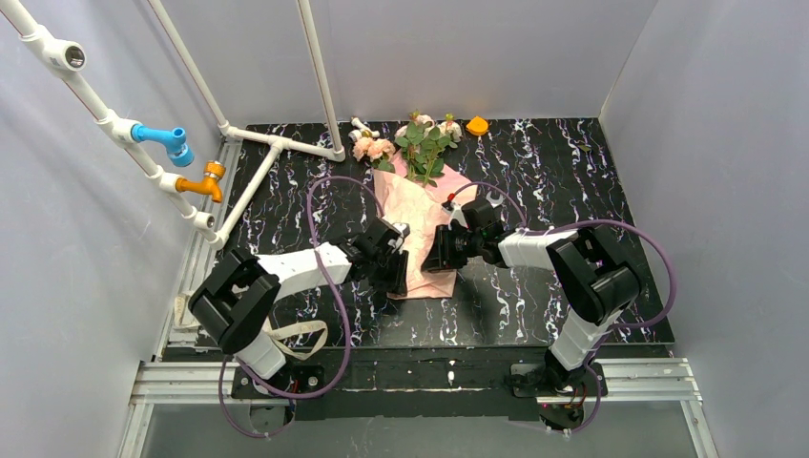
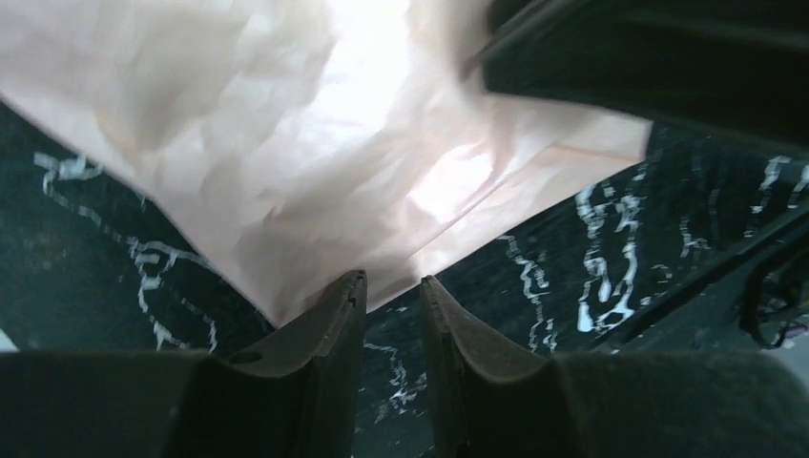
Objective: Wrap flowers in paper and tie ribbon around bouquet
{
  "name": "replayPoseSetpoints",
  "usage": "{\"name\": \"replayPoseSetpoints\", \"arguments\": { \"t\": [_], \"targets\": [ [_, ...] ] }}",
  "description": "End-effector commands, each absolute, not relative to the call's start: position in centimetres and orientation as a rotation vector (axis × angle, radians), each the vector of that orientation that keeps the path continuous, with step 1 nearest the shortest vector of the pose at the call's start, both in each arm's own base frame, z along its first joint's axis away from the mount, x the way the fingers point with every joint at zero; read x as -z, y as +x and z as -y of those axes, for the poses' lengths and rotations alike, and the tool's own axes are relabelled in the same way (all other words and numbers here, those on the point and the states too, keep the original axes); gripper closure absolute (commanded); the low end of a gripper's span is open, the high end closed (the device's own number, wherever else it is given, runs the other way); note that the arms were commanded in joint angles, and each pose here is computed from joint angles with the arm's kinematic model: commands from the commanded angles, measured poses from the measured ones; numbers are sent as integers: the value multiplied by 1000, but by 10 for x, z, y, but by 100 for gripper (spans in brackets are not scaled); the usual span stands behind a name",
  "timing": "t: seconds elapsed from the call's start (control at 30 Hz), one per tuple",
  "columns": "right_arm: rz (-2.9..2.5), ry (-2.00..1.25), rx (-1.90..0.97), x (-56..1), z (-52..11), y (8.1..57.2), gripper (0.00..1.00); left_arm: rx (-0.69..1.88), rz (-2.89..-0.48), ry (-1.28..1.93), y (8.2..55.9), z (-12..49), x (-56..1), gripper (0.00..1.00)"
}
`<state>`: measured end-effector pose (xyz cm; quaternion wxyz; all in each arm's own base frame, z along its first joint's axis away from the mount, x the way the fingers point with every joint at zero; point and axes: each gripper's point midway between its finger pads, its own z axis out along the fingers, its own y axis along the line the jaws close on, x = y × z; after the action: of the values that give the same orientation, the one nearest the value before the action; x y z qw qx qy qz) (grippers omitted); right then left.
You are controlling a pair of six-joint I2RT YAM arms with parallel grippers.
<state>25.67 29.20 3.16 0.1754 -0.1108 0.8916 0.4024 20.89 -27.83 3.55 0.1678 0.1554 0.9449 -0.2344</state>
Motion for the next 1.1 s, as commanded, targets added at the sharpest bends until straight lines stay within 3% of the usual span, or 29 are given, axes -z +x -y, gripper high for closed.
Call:
{"name": "replayPoseSetpoints", "arguments": {
  "t": [0.0,0.23,0.53,0.77,1.07],
  "targets": [
    [-2569,-338,-1071,-16,-287,258,63,537,-2818,310,186,251,-14,74],
    [-2578,-346,-1054,-13,-286,258,63,490,-2810,285,173,231,-32,73],
    [-2584,-346,-1058,-12,-284,254,63,356,-2584,258,245,244,-110,70],
    [-2593,-353,-1061,-8,-283,251,63,362,-2648,167,284,270,-74,78],
    [-2606,-368,-1079,-4,-283,246,64,219,-2739,23,344,243,-28,81]
  ]
}}
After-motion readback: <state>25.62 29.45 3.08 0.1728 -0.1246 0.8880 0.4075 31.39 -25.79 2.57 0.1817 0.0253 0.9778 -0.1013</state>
